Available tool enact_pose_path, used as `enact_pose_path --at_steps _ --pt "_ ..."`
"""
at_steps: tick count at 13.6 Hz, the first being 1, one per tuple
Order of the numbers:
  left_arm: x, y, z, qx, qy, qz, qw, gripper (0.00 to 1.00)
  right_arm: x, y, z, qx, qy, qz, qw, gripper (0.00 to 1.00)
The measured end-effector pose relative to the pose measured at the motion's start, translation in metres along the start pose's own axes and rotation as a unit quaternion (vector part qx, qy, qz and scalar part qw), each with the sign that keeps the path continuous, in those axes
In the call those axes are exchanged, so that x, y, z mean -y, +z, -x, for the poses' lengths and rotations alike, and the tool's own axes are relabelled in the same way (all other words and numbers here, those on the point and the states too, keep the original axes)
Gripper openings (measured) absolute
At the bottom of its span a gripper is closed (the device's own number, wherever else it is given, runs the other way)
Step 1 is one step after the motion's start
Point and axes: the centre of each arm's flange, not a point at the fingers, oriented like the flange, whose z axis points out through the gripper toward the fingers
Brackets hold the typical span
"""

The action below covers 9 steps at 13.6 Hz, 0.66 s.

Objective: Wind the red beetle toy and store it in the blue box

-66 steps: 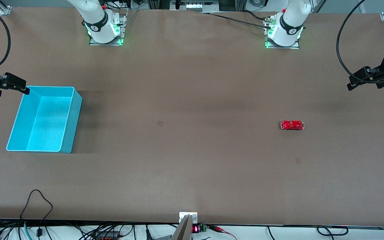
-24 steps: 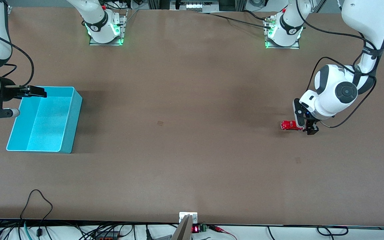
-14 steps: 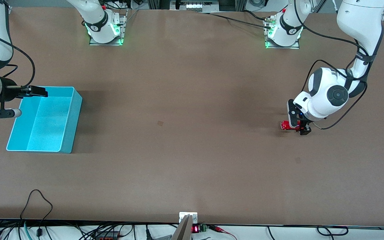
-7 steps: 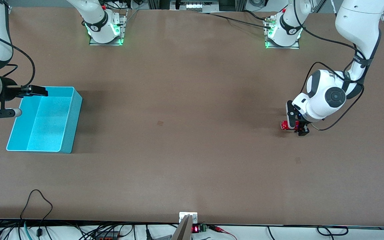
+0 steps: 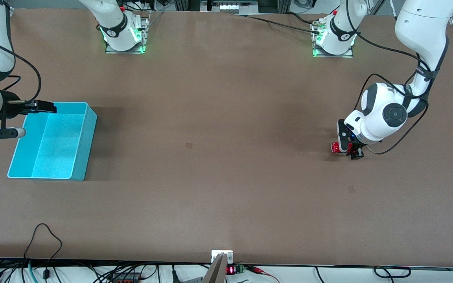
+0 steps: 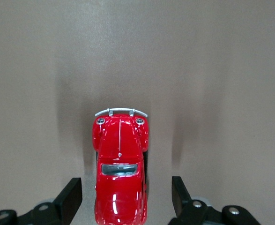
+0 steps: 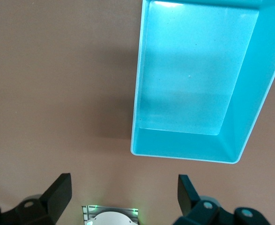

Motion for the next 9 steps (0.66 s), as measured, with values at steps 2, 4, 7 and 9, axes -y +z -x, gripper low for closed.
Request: enact_pose_path --at_steps 2,4,7,9 --pt "0.0004 -0.0003 0.0000 0.000 0.000 -0.001 1.000 0.65 0.0000 0.0005 -0.0002 0.001 0.000 0.000 1.000 1.00" --pt "0.0009 -0.0008 -0.0001 0.000 0.000 -0.003 1.000 0.56 0.0000 0.0007 -0.0003 0.001 0.000 0.000 1.000 1.00" --pt "0.0019 -0.0018 0.0002 -0.001 0.001 -0.005 1.000 0.44 0.0001 0.0009 0.0000 0.002 0.000 0.000 1.000 1.00" --pt "0.0019 -0.0018 0.0003 -0.001 0.003 -0.005 1.000 0.44 0.0001 0.0010 0.0001 0.003 0.000 0.000 1.000 1.00"
